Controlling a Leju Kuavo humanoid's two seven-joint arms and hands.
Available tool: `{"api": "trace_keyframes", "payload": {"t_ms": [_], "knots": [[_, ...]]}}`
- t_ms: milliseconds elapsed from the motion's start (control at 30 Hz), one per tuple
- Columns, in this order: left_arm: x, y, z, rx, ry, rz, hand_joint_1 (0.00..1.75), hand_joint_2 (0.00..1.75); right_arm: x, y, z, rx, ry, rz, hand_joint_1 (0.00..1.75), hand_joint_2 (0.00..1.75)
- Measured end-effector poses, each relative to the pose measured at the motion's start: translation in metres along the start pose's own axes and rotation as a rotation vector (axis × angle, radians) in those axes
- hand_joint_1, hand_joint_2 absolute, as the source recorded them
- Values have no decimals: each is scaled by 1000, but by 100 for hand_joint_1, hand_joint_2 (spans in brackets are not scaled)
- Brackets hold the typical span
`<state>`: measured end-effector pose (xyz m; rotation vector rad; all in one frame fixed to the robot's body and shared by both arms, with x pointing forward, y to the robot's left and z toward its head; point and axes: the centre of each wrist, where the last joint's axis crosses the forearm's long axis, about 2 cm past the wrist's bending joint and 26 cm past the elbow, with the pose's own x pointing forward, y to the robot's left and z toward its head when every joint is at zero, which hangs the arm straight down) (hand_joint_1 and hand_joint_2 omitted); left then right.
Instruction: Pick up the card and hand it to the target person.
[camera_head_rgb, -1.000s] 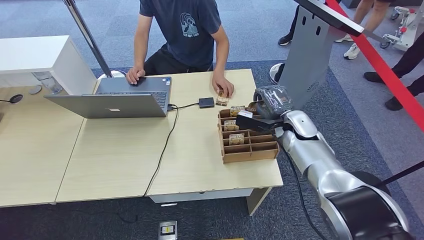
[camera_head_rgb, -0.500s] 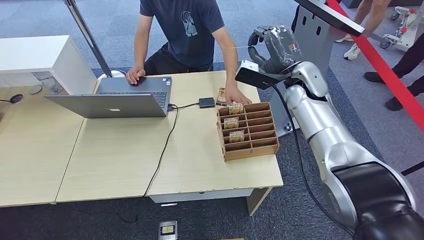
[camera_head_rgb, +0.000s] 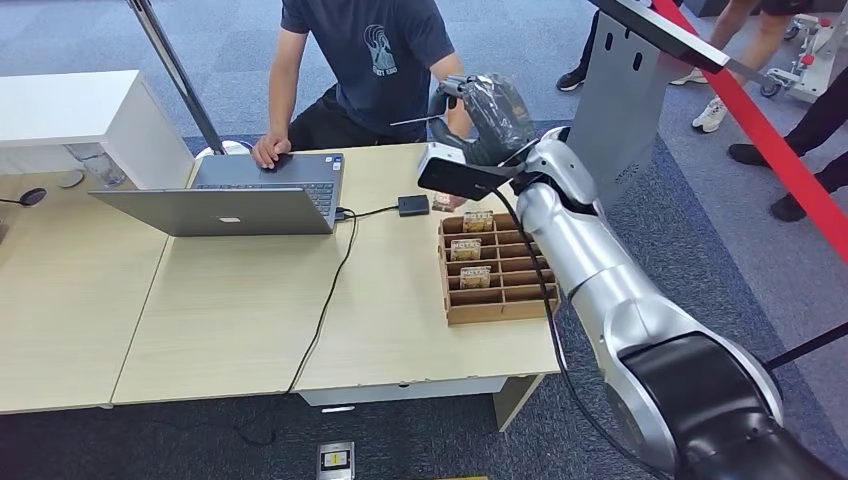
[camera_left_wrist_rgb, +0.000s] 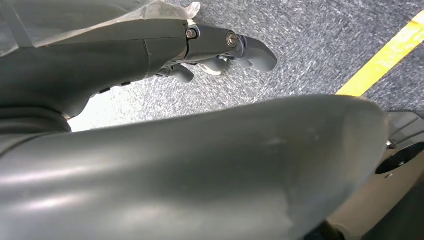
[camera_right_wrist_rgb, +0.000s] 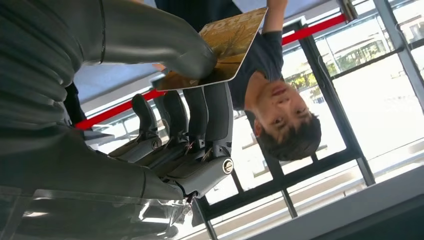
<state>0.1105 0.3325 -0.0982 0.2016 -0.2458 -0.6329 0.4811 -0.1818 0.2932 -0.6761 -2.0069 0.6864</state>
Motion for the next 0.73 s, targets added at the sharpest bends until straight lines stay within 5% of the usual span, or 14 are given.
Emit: {"api": "trace_keyframes", "payload": {"t_ms": [333, 367, 467, 500, 633, 733], "knots": [[3, 1, 0, -5, -2, -24, 0, 0, 15, 31, 11, 79, -7, -23, 129, 175], [3, 1, 0, -6, -2, -23, 0, 44, 16, 32, 11, 83, -8, -24, 128, 175], [3, 1, 0, -7, -2, -20, 0, 175, 19, 35, 12, 90, -9, -28, 34, 175], [3, 1, 0, -8, -4, -19, 0, 175, 19, 36, 12, 92, -9, -30, 3, 175], [3, 1, 0, -8, -19, -16, 0, 0, 19, 39, 14, 101, -3, -36, 0, 175], [2, 1, 0, -14, -20, -10, 0, 0, 19, 40, 14, 102, 2, -40, 0, 175]]}}
